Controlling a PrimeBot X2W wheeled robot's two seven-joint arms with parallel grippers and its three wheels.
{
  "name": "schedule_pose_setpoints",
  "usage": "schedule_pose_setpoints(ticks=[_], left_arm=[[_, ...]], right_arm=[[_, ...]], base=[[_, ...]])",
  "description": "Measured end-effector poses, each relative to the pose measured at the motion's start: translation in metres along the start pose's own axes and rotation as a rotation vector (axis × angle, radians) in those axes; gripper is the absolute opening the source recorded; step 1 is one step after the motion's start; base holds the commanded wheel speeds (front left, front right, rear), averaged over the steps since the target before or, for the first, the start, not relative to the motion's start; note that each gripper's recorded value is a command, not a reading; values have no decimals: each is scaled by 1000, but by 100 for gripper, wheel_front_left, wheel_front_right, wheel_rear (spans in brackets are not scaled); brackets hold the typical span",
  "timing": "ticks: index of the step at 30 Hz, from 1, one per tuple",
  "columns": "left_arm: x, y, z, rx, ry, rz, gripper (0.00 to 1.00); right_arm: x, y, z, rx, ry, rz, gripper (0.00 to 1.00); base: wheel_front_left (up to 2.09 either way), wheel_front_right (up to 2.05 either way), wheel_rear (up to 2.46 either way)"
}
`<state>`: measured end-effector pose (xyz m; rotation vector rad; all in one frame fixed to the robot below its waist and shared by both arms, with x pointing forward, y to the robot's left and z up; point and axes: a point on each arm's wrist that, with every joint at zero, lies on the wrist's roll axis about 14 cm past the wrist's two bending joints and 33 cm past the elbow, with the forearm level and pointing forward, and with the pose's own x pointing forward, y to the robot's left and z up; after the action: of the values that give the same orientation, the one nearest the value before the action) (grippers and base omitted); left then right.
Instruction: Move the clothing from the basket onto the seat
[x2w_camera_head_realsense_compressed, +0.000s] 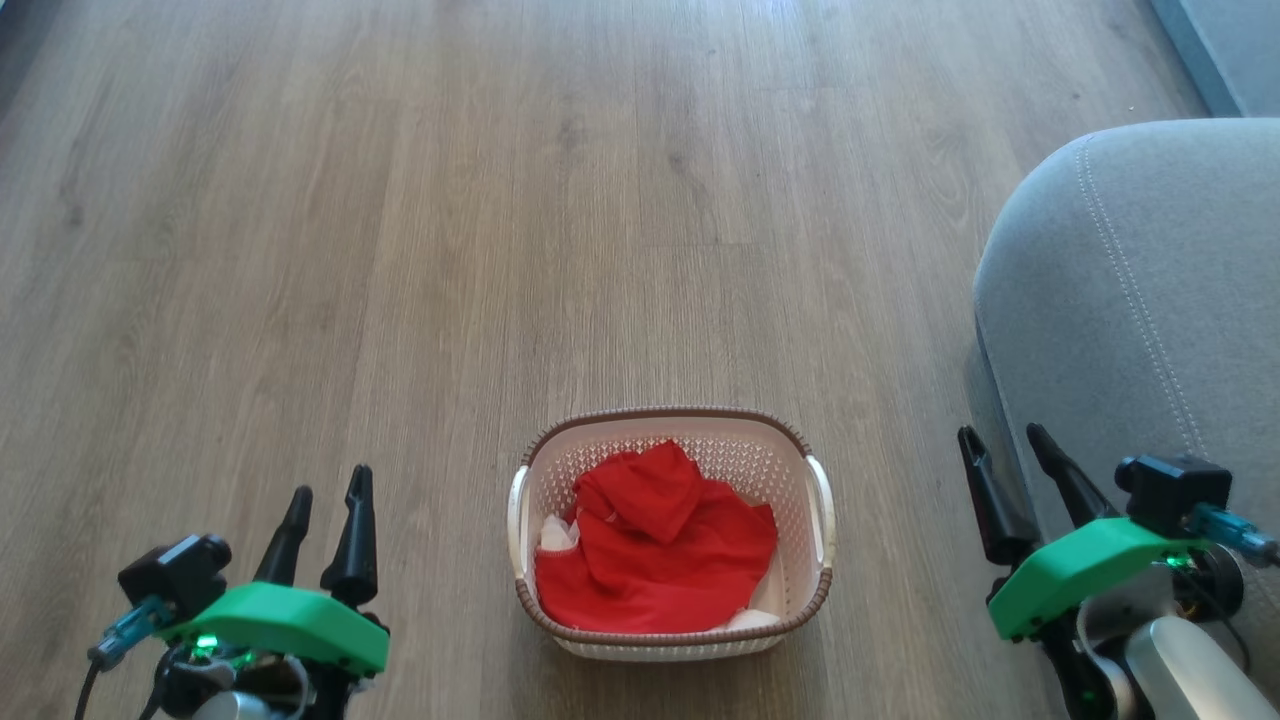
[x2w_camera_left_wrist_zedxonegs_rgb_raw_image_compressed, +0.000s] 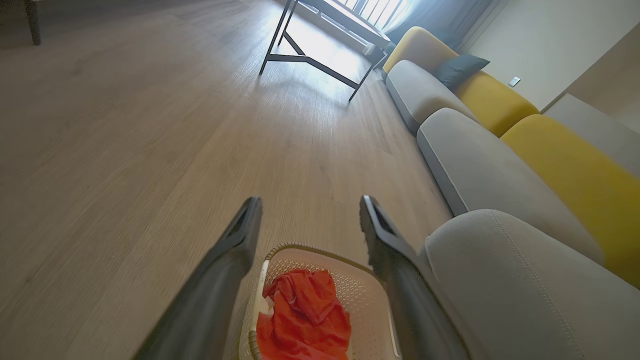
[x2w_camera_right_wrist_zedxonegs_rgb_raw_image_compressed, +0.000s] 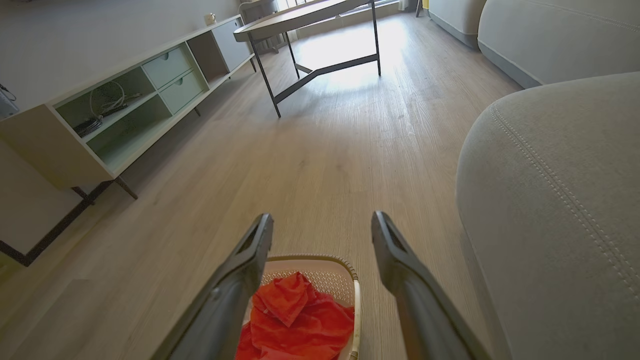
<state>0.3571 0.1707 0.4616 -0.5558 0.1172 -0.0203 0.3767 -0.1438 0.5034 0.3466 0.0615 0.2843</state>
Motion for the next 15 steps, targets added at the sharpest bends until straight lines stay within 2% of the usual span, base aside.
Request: schedule_pose_setpoints(ticks=[15], left_arm=[[-1,-1,2,181,-14,-34,100]], right_arm=[[-2,9,1,-140,-12,59,100]], base=[[0,0,0]])
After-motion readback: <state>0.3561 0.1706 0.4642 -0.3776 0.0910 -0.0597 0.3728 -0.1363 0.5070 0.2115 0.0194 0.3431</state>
